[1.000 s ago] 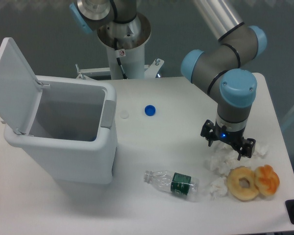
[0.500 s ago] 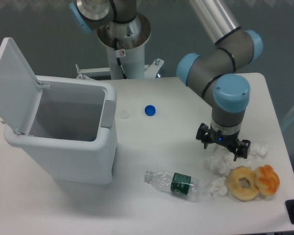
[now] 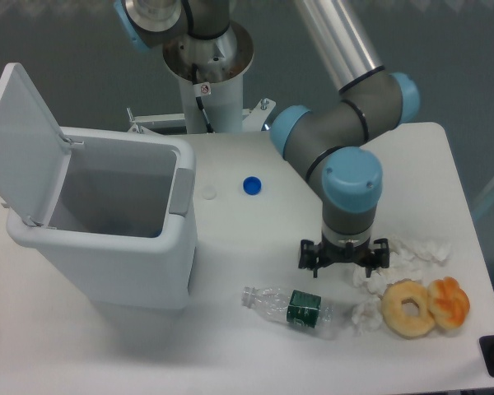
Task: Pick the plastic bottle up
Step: 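Move the gripper over the clear bottle and lower onto its green label, then close the gripper around the bottle at the green label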
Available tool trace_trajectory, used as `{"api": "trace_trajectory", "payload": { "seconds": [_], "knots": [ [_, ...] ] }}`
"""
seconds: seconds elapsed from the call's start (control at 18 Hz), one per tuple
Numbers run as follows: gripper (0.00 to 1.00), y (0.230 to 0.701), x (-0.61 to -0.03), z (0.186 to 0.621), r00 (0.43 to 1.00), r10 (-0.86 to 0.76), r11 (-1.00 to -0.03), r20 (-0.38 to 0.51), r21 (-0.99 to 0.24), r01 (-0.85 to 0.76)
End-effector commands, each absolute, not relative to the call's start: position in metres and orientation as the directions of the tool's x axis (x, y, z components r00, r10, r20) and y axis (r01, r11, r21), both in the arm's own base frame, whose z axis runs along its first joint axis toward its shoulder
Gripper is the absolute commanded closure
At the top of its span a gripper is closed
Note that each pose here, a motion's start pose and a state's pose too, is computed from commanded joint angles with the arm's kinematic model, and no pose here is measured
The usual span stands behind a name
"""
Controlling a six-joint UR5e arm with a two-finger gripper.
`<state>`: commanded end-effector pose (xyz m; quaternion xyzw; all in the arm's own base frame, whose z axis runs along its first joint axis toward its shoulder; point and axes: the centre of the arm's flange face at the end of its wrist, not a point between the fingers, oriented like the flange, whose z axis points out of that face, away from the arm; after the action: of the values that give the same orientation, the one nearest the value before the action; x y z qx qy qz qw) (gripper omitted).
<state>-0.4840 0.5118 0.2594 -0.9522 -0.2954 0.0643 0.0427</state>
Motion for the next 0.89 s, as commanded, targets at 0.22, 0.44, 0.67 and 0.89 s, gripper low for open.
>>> {"api": "trace_trajectory", "payload": {
  "seconds": [0.22, 0.44, 0.67, 0.89],
  "knots": [
    [0.0, 0.532, -0.488, 0.252, 0.652, 0.755, -0.653, -0.065, -0.17, 0.738],
    [0.0, 0.54, -0.475, 0.245, 0.618, 0.784, -0.618, -0.055, -0.16, 0.77],
    [0.0, 0.55, -0.463, 0.235, 0.564, 0.824, -0.565, -0.051, -0.149, 0.811],
    [0.0, 0.553, -0.454, 0.227, 0.542, 0.839, -0.543, -0.049, -0.136, 0.828]
  ]
}}
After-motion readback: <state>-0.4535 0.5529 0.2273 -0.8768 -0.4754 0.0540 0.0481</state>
